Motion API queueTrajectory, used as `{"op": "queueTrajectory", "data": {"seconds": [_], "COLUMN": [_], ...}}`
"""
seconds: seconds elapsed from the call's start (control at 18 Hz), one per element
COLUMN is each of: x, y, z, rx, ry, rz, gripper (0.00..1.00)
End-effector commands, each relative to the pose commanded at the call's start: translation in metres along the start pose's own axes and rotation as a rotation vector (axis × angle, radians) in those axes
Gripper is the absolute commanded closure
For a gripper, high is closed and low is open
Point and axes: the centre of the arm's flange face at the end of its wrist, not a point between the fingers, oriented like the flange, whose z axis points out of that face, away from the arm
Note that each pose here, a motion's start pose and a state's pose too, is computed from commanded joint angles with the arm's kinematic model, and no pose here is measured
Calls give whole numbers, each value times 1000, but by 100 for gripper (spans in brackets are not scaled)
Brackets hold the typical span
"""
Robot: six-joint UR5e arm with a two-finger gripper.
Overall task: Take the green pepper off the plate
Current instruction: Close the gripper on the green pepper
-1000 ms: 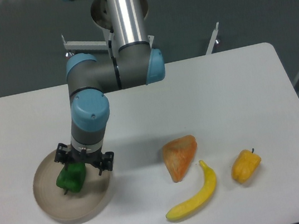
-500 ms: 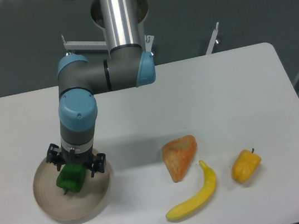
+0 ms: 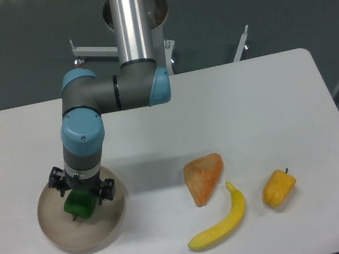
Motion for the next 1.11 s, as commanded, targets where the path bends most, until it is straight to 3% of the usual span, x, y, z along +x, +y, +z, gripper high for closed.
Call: {"op": "queueTrajectory", "data": {"seconds": [0.61,0.67,0.78,0.89,1.11], "x": [-1,-1,0,0,0], "y": [4,4,4,4,3], "z": [13,13,13,13,11], "rx": [-22,-22,-21,-21,-18], "ry": [7,7,7,7,6], "rz": [3,3,8,8,12], "gripper": [0,8,35,52,56]}}
